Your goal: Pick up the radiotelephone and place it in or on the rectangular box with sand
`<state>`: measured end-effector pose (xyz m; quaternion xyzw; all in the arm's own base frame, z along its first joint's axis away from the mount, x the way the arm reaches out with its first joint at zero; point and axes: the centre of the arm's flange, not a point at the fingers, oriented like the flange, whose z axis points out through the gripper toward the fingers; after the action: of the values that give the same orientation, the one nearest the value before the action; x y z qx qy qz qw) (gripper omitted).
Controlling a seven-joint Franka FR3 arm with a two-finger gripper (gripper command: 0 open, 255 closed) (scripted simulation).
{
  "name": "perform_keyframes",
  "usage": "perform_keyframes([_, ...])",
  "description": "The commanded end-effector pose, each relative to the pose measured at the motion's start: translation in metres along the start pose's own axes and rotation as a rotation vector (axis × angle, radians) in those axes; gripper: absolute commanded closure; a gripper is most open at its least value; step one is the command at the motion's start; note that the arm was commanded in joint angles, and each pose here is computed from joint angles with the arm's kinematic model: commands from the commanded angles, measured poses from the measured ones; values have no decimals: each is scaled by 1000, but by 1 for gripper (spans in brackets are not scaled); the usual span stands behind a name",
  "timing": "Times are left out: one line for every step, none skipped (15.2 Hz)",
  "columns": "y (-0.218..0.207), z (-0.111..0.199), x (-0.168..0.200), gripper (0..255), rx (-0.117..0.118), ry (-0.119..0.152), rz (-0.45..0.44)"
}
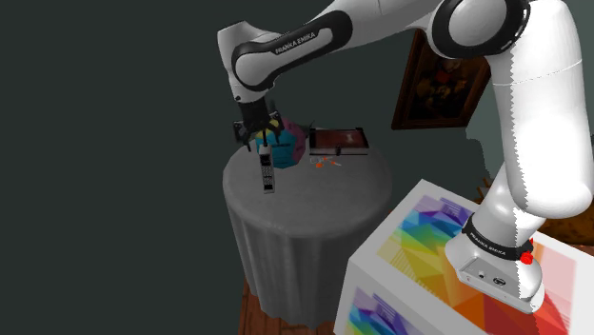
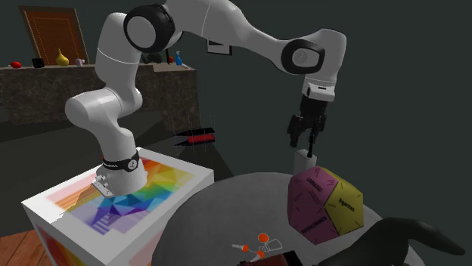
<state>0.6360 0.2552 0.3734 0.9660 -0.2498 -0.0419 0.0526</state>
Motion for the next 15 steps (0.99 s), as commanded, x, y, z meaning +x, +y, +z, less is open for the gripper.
perform_keyframes([-4,10,4,0,-2,0,7])
perform_keyframes([-4,15,4,0,-2,0,7])
perform_keyframes([-4,21,4,0,-2,0,7])
perform_keyframes([-4,26,4,0,-2,0,7])
perform_keyframes([-4,31,4,0,-2,0,7])
perform_keyframes([-4,37,4,0,-2,0,7])
perform_keyframes([-4,40,4,0,-2,0,7])
perform_keyframes([-4,40,4,0,-2,0,7])
perform_keyframes([-4,40,4,0,-2,0,7])
perform_keyframes([-4,40,4,0,-2,0,7])
perform_keyframes([-4,40,4,0,-2,0,7])
perform_keyframes([-4,40,4,0,-2,0,7])
perform_keyframes([-4,40,4,0,-2,0,7])
perform_keyframes([-4,40,4,0,-2,0,7])
perform_keyframes([-4,40,4,255,-2,0,7])
